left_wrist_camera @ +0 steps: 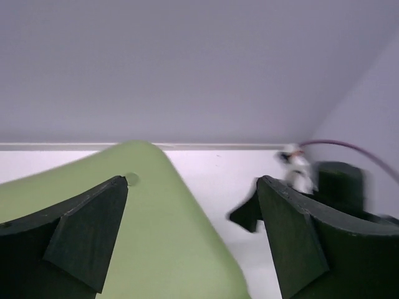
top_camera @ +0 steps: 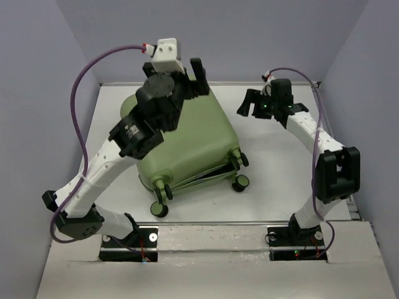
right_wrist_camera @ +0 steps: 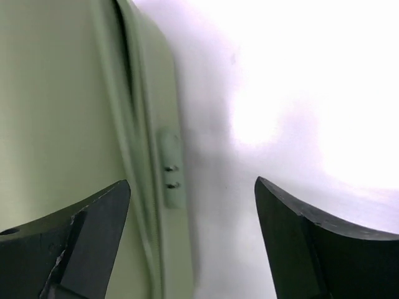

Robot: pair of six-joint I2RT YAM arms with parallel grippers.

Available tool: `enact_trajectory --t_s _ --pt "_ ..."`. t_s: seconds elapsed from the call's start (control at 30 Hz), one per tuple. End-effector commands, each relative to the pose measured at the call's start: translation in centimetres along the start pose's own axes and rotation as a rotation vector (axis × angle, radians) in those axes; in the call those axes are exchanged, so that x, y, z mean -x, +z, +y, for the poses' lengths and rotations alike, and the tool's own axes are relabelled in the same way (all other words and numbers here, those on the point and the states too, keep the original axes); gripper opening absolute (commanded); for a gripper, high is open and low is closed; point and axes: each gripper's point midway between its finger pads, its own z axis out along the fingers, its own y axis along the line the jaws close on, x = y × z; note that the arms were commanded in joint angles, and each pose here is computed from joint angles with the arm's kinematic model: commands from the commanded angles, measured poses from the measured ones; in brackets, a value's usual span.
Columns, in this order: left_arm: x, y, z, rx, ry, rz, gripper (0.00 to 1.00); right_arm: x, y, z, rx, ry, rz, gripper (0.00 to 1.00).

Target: Pack the luggage

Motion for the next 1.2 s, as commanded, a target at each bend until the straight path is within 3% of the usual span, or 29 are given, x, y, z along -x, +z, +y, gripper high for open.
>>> enact_trajectory --t_s 0.0,0.03,0.07,0.1,0.13,0.2,0.3,0.4,0.43,0.6,0.73,0.87,0.9,0.93,0.97,1.07,1.17 --pt "1.1 6.1 7.7 0.110 -0.040 0.002 0.96 10.8 -10.8 6.5 0.086 -0.125 -0.338 0.79" --pt "0.8 7.3 9.0 0.111 -0.035 0.025 0.96 10.6 -11.9 8.0 0.131 -0.130 -0.345 0.62" --pt "0.7 9.4 10.6 0.139 -0.048 0.037 0.96 9.2 -12.3 10.8 0.199 -0.158 -0.324 0.23" --pt "1.3 10.9 13.9 0.159 -0.071 0.043 0.96 7.4 -13.2 12.5 0.229 -0.182 -0.317 0.10" --pt "0.9 12.3 15.3 0.169 -0.078 0.061 0.96 5.6 -13.1 14.1 0.255 -0.216 -0.293 0.07" --pt "0.4 15.4 20.3 0.253 -0.078 0.090 0.95 -0.5 -12.6 19.2 0.344 -0.300 -0.200 0.07" --pt "-2.2 18.8 25.7 0.287 -0.087 0.209 0.95 -11.2 -12.7 21.3 0.420 -0.382 -0.052 0.07" --pt "-5.4 21.7 30.0 0.287 -0.115 0.276 0.95 -16.9 -13.2 20.8 0.434 -0.401 0.047 0.07" --pt "-7.7 22.6 33.6 0.296 -0.156 0.306 0.94 -19.9 -13.6 19.7 0.430 -0.392 0.115 0.07" --pt "-14.0 23.6 37.9 0.304 -0.176 0.440 0.94 -24.0 -11.7 14.8 0.281 -0.322 0.198 0.07" --pt "-21.2 23.7 38.4 0.273 -0.214 0.597 0.92 -23.4 -9.1 12.7 0.132 -0.301 0.151 0.07" --pt "-27.8 21.0 38.0 0.298 -0.224 0.733 0.91 -18.7 -6.3 11.0 -0.001 -0.259 0.027 0.07" --pt "-28.8 20.1 37.9 0.303 -0.234 0.751 0.90 -17.0 -5.7 11.8 0.020 -0.251 -0.024 0.07" --pt "-26.7 19.9 37.2 0.287 -0.235 0.690 0.90 -15.5 -5.4 11.9 0.023 -0.238 -0.065 0.07" --pt "-30.1 17.4 37.2 0.309 -0.266 0.763 0.90 -13.5 -5.0 11.0 0.004 -0.208 -0.108 0.07" --pt "-31.7 13.3 34.9 0.313 -0.289 0.778 0.90 -7.3 -3.8 12.5 0.088 -0.141 -0.255 0.07" --pt "-32.5 8.4 33.2 0.325 -0.311 0.790 0.90 -3.4 -2.4 15.1 0.205 -0.131 -0.284 0.07"
